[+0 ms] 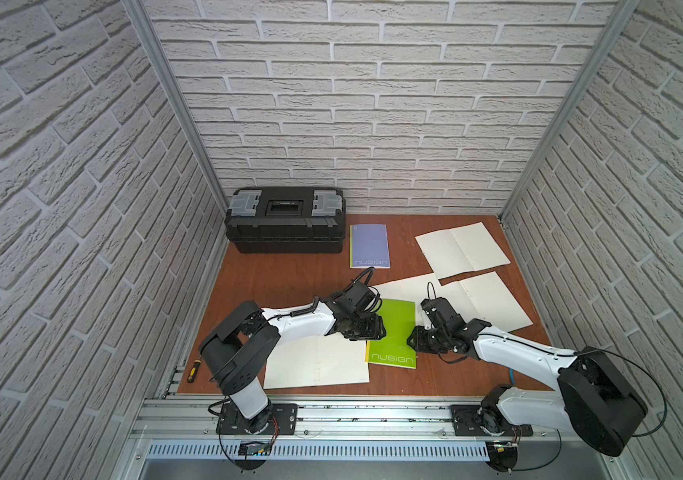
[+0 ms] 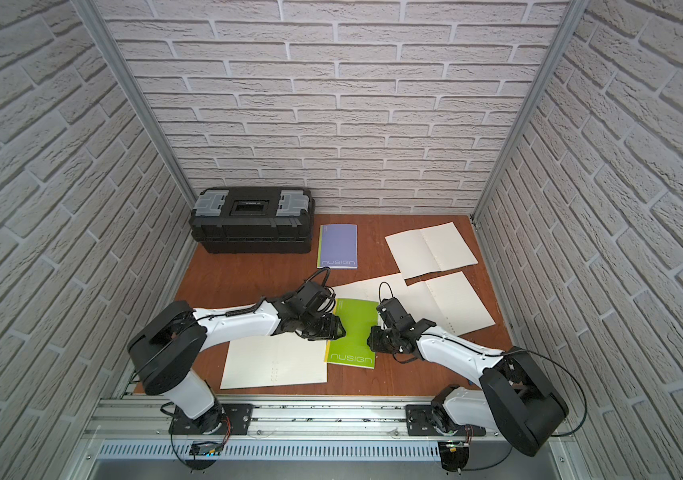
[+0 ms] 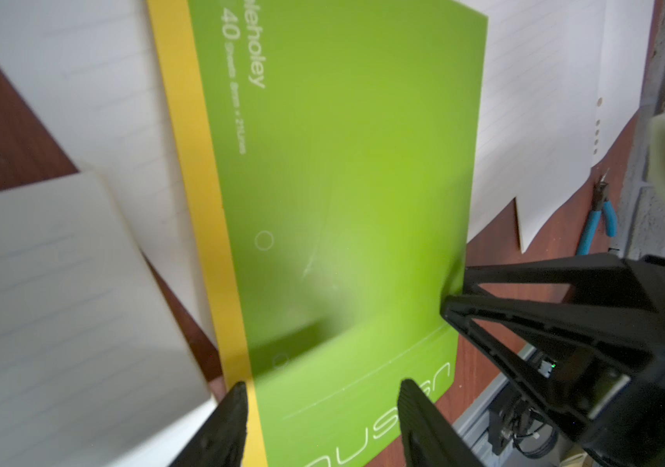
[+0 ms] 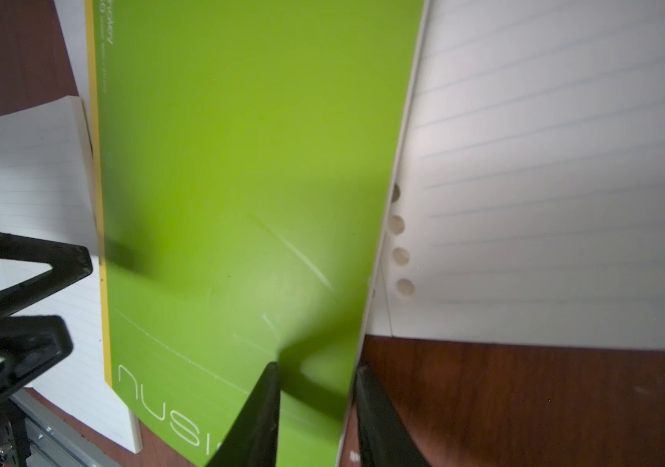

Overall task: Close the notebook
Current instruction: Pick up the notebook at the notebook.

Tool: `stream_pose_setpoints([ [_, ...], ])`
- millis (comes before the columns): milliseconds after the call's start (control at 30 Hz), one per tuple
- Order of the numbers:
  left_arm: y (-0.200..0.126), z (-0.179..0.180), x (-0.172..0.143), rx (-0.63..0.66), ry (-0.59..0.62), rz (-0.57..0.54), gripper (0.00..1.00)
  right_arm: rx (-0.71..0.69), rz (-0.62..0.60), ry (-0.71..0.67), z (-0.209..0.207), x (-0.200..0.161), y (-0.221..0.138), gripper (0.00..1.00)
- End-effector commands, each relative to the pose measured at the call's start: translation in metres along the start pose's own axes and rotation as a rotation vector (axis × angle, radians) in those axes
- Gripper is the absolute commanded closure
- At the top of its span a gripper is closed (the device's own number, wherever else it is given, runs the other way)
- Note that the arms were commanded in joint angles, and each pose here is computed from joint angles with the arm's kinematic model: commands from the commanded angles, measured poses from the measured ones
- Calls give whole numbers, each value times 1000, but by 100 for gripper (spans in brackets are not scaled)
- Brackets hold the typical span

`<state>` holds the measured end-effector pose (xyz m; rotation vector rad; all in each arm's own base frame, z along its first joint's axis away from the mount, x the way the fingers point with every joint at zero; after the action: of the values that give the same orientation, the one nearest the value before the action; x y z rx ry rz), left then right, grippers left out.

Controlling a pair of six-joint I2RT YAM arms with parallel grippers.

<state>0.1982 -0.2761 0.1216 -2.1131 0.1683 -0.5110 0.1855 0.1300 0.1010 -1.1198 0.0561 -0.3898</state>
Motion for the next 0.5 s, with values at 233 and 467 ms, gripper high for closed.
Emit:
stream_pose_setpoints([
  [233,-3,2,-4,95,37,15,40,24,-18,-20,4,-1,-6,68],
  [467,0,-2,-2,85,62,24,40,20,-16,-20,1,-3,-7,67],
])
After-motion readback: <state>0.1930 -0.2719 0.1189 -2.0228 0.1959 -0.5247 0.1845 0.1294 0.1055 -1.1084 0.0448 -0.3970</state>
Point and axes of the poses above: each gripper's point midway between its finger pads, its own y axis out along the fingers, its own z axis along the line the jaws close on, x = y × z, the point moved 9 cm from there along -y, back along the fingers, and after that the axes turned 13 degrees about y, right-handed, at the moved point
